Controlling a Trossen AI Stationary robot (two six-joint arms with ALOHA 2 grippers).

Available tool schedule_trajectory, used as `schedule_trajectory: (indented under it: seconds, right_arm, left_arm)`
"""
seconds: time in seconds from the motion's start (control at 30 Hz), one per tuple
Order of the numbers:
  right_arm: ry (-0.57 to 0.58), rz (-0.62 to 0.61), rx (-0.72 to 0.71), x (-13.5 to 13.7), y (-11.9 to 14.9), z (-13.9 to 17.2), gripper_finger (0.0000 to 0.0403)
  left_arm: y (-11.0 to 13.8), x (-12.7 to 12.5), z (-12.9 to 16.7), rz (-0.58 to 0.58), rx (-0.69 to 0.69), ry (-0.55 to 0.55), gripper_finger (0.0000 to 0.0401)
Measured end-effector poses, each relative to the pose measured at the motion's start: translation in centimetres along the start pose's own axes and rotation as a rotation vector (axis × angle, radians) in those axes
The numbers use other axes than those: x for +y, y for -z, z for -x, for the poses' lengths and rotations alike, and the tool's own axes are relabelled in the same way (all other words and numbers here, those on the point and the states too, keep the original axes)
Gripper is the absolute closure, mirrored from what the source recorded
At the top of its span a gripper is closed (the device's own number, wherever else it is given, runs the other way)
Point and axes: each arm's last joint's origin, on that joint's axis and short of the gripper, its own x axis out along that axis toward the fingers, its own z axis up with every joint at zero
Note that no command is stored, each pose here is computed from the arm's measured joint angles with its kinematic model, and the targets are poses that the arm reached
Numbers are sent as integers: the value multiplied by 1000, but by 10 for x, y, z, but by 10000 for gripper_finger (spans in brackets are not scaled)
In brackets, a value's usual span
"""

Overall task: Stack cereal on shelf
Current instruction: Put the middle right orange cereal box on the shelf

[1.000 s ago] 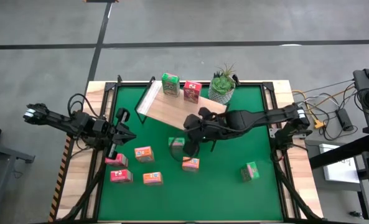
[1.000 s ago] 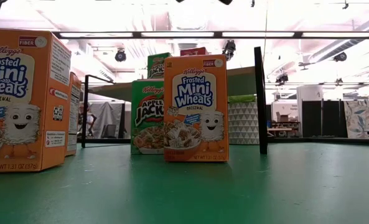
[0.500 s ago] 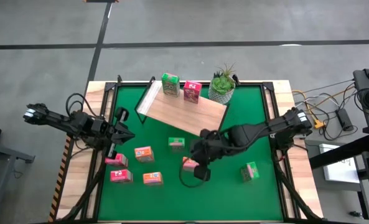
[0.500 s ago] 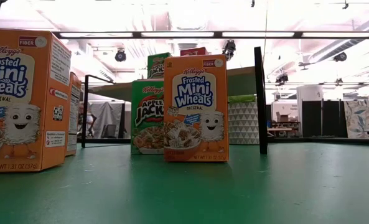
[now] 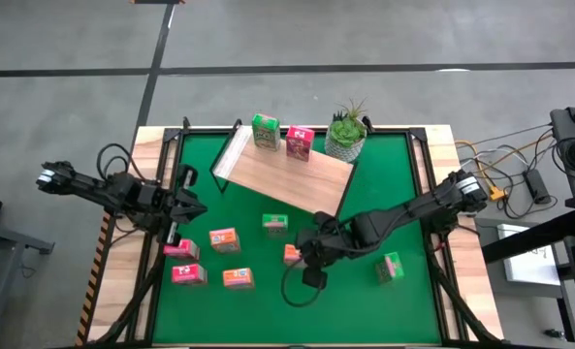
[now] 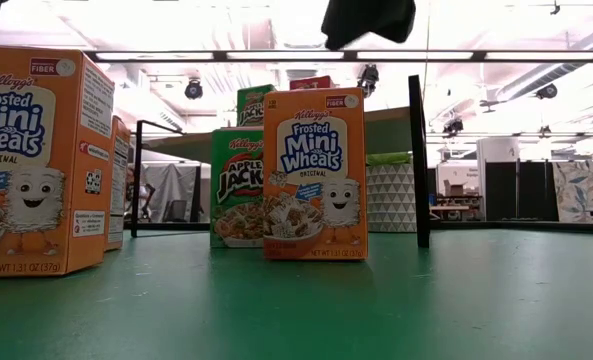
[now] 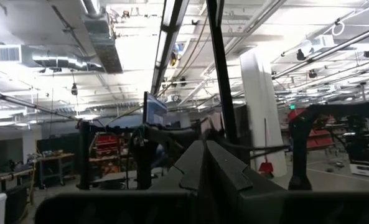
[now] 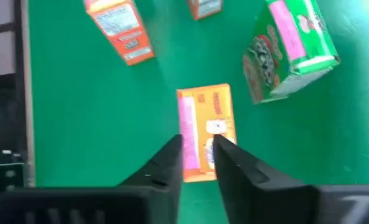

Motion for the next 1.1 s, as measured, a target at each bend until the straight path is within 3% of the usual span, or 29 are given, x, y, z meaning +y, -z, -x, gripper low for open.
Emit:
schedule_trajectory:
  seconds: [0.3,0.5,0.73,1.1]
  right_arm:
    - [80,63,-35,1,1,-13,166]
    - [109,112,25,3,8,-34,114]
    - [125,116,72,4,14,-53,116]
    - [125,117,80,5,15,-56,179]
  left_arm:
    - [0,0,0,-26,-2,0,401]
    - [-1,0,0,-29,-3,0,401]
    - [0,0,0,-37,1,0,401]
    - [0,0,0,-37,-1,0,401]
